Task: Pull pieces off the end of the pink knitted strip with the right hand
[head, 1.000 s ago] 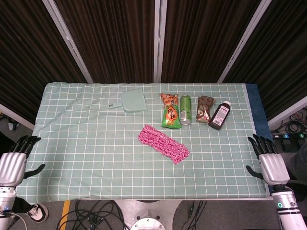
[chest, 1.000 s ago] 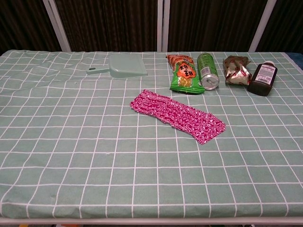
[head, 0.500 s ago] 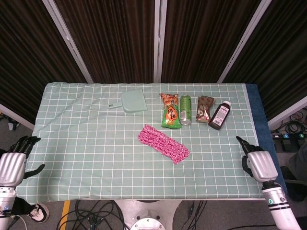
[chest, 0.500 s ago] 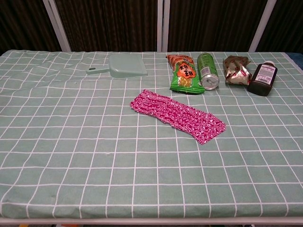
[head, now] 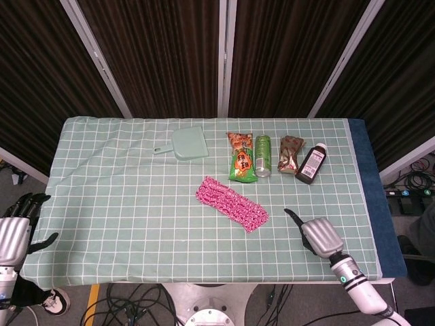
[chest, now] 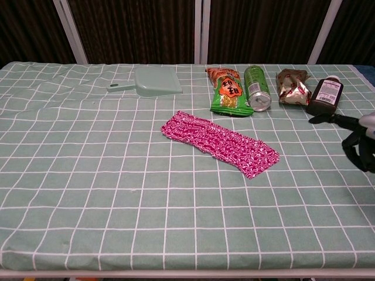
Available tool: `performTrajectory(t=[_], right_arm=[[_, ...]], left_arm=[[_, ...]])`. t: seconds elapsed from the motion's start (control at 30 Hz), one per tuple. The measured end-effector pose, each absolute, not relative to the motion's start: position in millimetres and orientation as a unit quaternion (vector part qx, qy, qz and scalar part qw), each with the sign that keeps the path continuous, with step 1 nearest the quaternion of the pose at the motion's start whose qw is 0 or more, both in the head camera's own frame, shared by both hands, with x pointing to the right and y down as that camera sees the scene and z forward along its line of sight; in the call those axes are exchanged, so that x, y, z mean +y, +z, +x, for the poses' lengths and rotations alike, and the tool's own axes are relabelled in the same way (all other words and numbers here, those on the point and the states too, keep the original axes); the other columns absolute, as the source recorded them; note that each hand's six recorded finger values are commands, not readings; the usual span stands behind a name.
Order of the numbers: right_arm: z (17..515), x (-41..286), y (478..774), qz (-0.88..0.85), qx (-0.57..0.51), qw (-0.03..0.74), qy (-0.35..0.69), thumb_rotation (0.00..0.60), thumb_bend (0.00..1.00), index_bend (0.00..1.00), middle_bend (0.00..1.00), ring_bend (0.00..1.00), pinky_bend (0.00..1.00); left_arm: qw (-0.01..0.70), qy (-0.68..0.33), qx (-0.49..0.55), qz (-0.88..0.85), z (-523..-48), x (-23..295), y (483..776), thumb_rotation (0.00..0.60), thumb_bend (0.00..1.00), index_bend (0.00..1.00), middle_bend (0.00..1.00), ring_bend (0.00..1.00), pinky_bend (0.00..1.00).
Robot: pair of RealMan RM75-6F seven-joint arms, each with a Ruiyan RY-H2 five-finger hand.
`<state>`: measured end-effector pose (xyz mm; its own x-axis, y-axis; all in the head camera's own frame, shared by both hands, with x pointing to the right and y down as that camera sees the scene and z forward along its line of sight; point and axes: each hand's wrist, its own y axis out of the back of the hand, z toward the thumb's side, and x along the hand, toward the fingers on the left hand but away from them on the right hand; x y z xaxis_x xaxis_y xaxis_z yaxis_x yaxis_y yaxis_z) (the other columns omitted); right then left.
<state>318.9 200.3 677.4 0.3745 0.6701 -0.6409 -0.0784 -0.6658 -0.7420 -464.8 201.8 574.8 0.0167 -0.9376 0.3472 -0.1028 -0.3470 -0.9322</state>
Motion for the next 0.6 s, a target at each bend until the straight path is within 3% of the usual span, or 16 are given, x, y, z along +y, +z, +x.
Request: performTrajectory(t=[0.6], right_arm=[[253, 212, 707, -0.768, -0.106, 0.333, 0.536, 0.600, 1.00, 0.09, 0.97, 0.94, 0.88]], left_arm=[[0.374, -0.554, 0.436, -0.603, -473, 203, 572, 0.600, 0.14, 0.17, 0.15, 0.10, 0.27]])
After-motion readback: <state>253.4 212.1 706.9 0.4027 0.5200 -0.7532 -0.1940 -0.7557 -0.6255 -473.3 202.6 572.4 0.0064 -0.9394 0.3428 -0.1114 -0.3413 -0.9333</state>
